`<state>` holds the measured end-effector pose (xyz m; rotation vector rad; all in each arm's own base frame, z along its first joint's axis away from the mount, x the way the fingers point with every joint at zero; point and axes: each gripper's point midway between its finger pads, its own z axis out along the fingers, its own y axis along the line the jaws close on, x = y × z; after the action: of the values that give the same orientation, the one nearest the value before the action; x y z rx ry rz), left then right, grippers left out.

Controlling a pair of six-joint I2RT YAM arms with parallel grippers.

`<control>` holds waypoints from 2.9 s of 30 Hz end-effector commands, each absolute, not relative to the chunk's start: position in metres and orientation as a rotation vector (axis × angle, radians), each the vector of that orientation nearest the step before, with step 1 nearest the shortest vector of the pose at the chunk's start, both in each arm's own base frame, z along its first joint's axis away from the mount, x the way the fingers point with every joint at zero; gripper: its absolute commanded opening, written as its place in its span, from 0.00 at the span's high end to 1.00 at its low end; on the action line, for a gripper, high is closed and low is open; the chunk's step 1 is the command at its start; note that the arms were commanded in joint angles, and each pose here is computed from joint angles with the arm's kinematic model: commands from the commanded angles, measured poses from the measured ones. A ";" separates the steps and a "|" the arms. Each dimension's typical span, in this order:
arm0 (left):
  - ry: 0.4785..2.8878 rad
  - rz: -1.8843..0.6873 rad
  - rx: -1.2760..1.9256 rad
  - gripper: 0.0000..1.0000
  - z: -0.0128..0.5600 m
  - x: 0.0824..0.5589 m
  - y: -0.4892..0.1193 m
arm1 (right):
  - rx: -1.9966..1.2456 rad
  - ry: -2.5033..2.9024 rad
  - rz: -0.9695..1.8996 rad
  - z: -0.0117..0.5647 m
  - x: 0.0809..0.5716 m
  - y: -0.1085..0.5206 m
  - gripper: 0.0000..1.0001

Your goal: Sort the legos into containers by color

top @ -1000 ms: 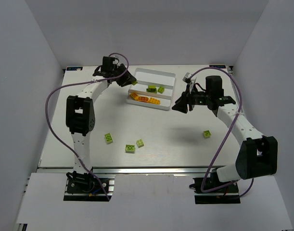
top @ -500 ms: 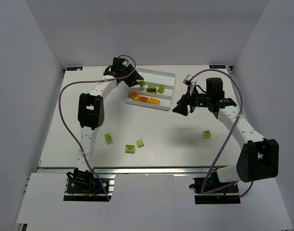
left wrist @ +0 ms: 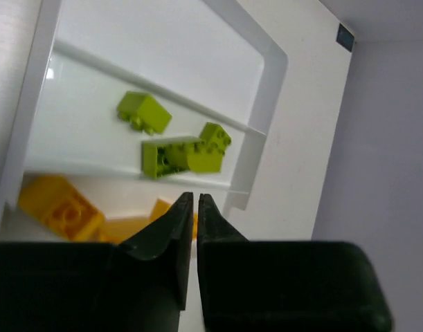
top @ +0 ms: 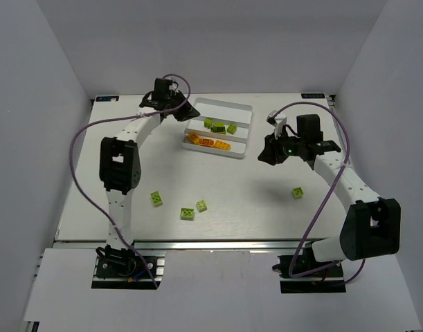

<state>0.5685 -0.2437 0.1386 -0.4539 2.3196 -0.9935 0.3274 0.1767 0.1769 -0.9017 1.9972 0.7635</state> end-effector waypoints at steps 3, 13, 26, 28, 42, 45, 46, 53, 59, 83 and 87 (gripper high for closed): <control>2.072 -0.948 -0.262 0.65 0.295 0.485 -0.204 | -0.746 2.275 0.461 0.143 0.333 0.120 0.66; 2.200 -0.771 -0.366 0.17 0.229 0.314 -0.142 | -0.653 2.553 0.289 0.095 0.281 0.066 0.19; 2.282 -0.652 -0.555 0.15 0.167 0.238 -0.108 | -0.499 2.741 0.120 0.046 0.265 0.028 0.23; 2.286 -0.642 -0.567 0.15 0.164 0.232 -0.105 | -0.475 2.777 0.075 0.040 0.263 0.022 0.24; 2.305 -0.610 -0.614 0.15 0.155 0.214 -0.097 | -0.506 2.786 0.027 0.015 0.270 0.015 0.65; 2.309 -0.609 -0.626 0.15 0.151 0.212 -0.096 | -0.580 2.711 0.124 0.029 0.284 0.029 0.99; 2.311 -0.609 -0.629 0.15 0.151 0.211 -0.096 | -0.607 2.667 0.150 0.039 0.291 0.034 1.00; 2.348 -0.590 -0.638 0.15 0.142 0.208 -0.095 | -0.788 2.245 0.434 0.132 0.407 0.106 1.00; 2.367 -0.560 -0.658 0.15 0.140 0.206 -0.093 | -0.485 2.210 0.569 0.158 0.529 0.156 1.00; 2.412 -0.499 -0.823 0.14 0.112 0.205 -0.089 | -0.421 1.893 0.467 0.158 0.644 0.237 0.29; 2.412 -0.415 -0.815 0.15 0.105 0.216 -0.081 | -0.456 1.840 0.506 0.200 0.627 0.233 0.34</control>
<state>0.2021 -0.0870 0.1038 -0.8347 2.4543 -0.4651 0.6299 0.2363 0.1129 -0.4280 2.0147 0.4840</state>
